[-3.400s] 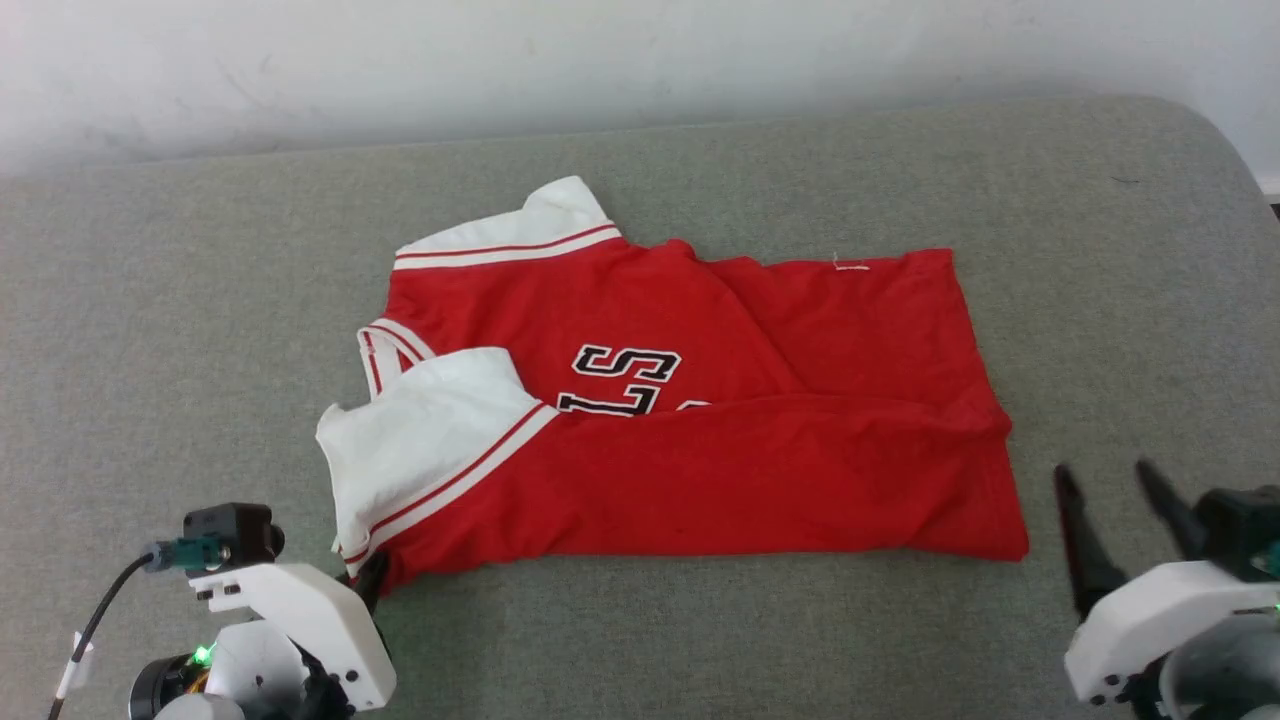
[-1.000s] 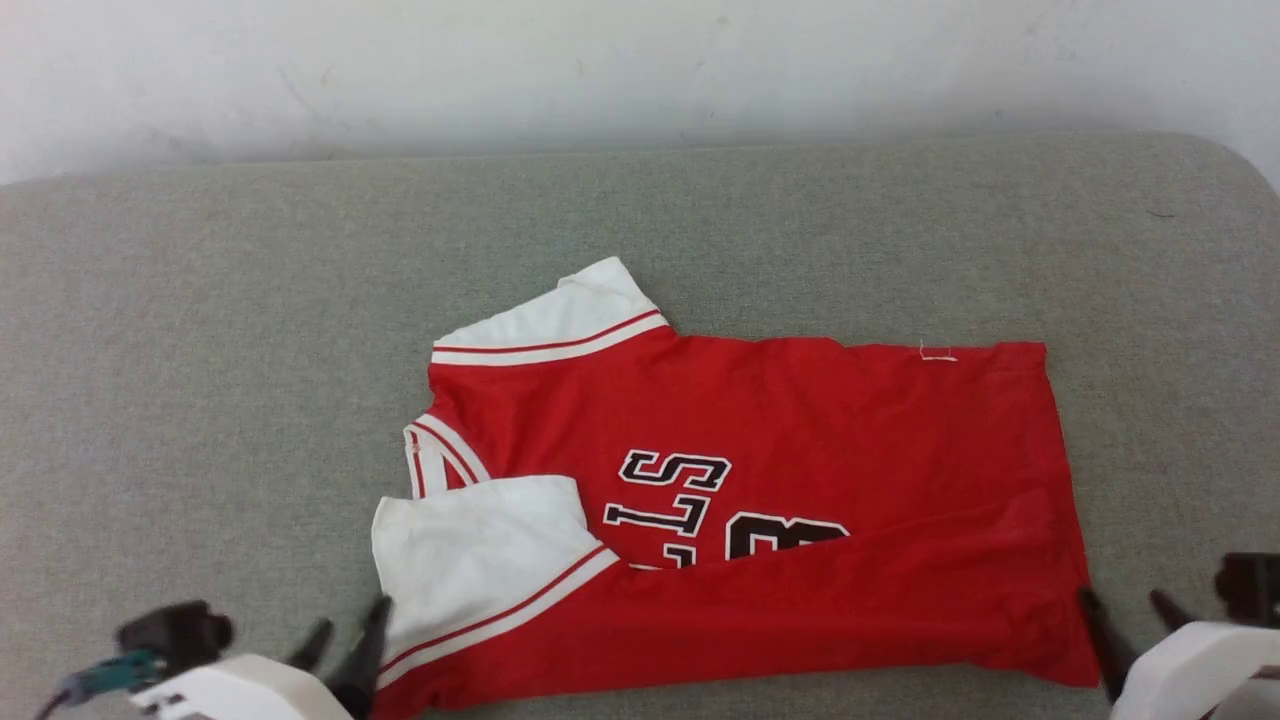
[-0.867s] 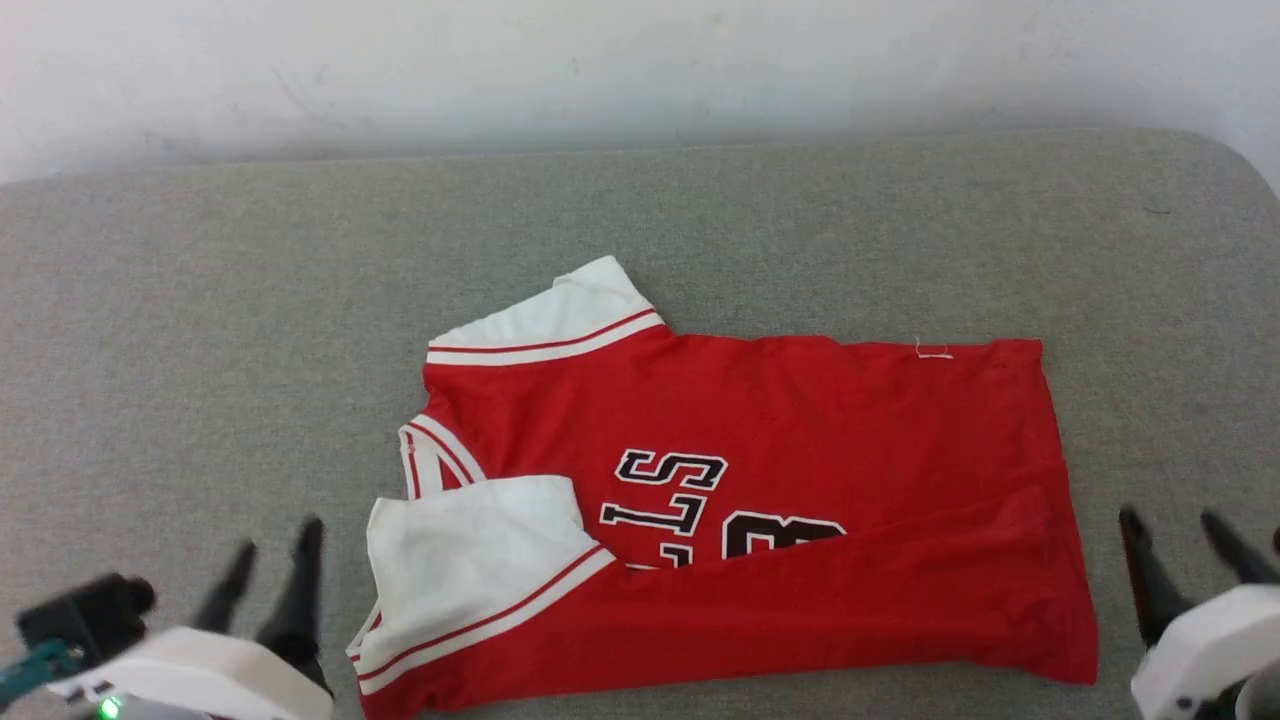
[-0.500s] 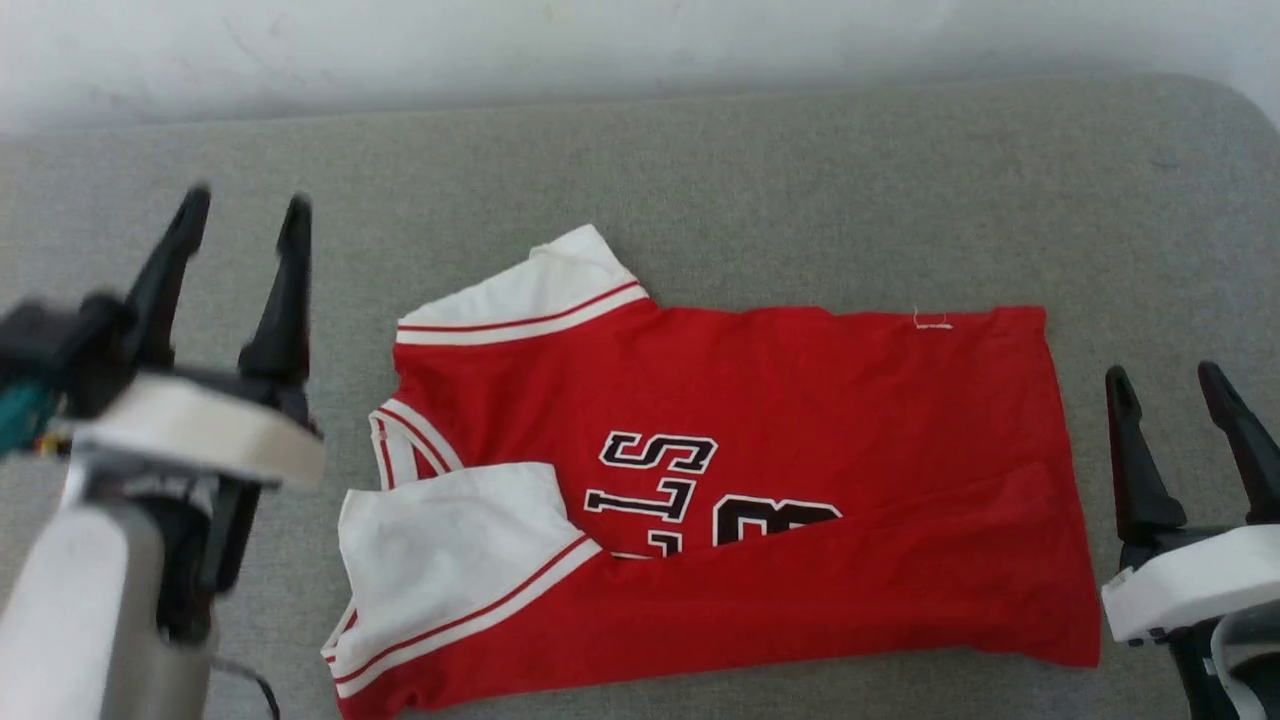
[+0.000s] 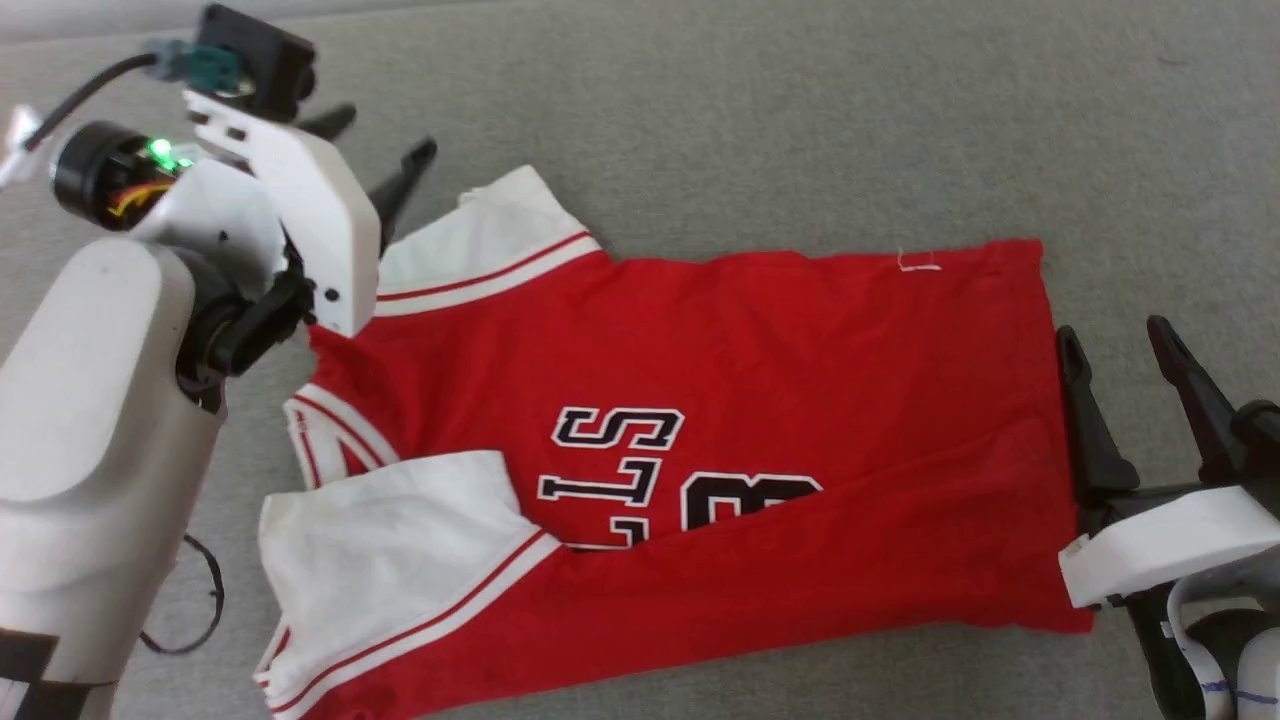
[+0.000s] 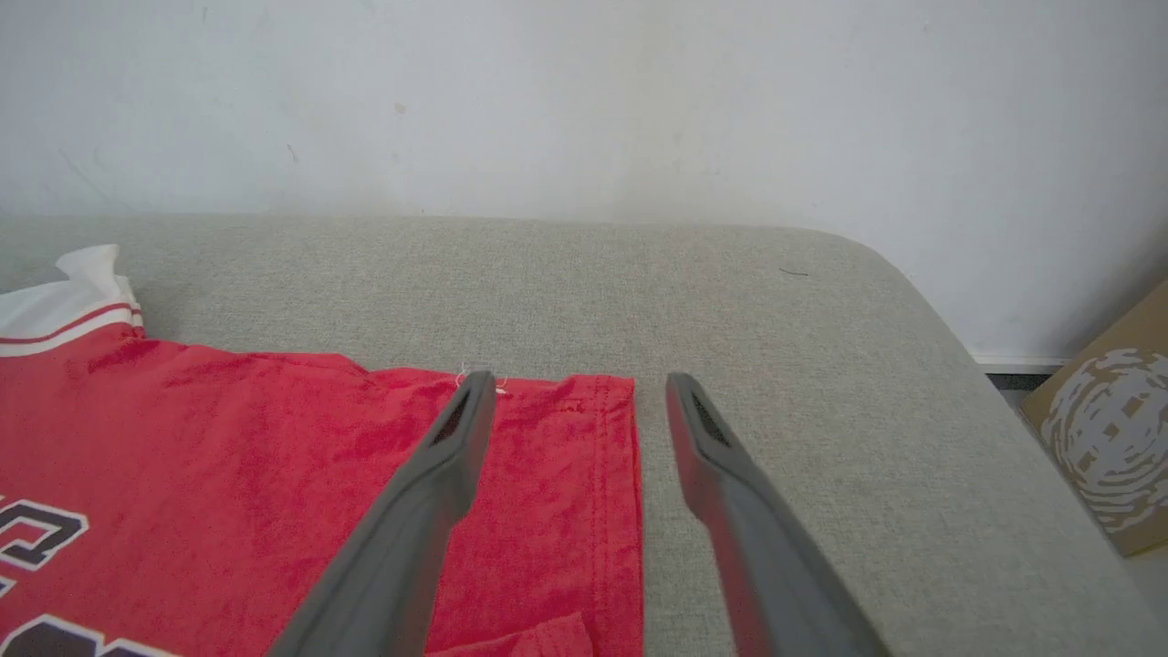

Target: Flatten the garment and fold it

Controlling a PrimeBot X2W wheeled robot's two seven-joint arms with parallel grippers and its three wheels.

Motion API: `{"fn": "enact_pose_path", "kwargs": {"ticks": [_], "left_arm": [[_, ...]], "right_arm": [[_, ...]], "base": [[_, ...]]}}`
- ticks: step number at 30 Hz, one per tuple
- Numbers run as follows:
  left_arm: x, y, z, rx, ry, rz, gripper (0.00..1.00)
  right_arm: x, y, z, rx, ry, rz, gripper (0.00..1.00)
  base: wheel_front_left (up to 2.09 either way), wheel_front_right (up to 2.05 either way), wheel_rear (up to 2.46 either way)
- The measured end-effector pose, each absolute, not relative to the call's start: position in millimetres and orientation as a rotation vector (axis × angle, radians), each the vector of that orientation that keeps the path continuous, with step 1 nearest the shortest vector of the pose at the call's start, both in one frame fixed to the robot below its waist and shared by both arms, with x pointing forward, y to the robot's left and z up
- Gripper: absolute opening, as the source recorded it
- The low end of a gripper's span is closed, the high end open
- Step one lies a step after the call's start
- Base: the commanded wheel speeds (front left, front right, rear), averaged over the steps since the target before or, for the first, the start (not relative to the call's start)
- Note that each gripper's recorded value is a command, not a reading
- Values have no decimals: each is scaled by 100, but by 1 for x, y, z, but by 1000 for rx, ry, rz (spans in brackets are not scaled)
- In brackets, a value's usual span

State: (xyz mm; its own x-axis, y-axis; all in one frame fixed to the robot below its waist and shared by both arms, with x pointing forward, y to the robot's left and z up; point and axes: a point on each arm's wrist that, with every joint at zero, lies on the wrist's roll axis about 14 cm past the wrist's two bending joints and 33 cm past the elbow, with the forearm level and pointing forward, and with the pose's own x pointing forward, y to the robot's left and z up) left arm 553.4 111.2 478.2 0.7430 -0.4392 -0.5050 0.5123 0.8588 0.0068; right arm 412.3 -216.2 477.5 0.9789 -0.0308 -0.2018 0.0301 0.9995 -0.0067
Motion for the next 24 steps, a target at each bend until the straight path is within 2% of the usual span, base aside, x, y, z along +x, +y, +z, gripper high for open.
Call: {"fn": "enact_pose_path", "kwargs": {"ticks": [8, 11, 12, 13, 14, 19, 24], "left_arm": [[536, 120, 406, 192, 865, -561, 100], [534, 127, 391, 197, 924, -552, 100], [535, 127, 390, 197, 927, -552, 85], [535, 127, 388, 192, 931, -556, 35], [534, 125, 387, 185, 935, -562, 0], [534, 122, 390, 159, 905, -576, 0], [528, 125, 395, 154, 869, -566, 0]], "right_arm": [[409, -228, 462, -19, 253, -67, 100], [410, -231, 458, -23, 264, -74, 100], [411, -231, 458, -24, 263, -75, 100], [412, -232, 458, -25, 262, -76, 100], [413, -232, 458, -26, 261, -76, 100], [425, -225, 468, -54, 229, -53, 100], [449, -219, 508, -117, 129, -3, 100]], "base": [[0, 0, 0], [0, 0, 0], [0, 0, 0], [0, 0, 0], [0, 0, 0], [0, 0, 0], [0, 0, 0]]}}
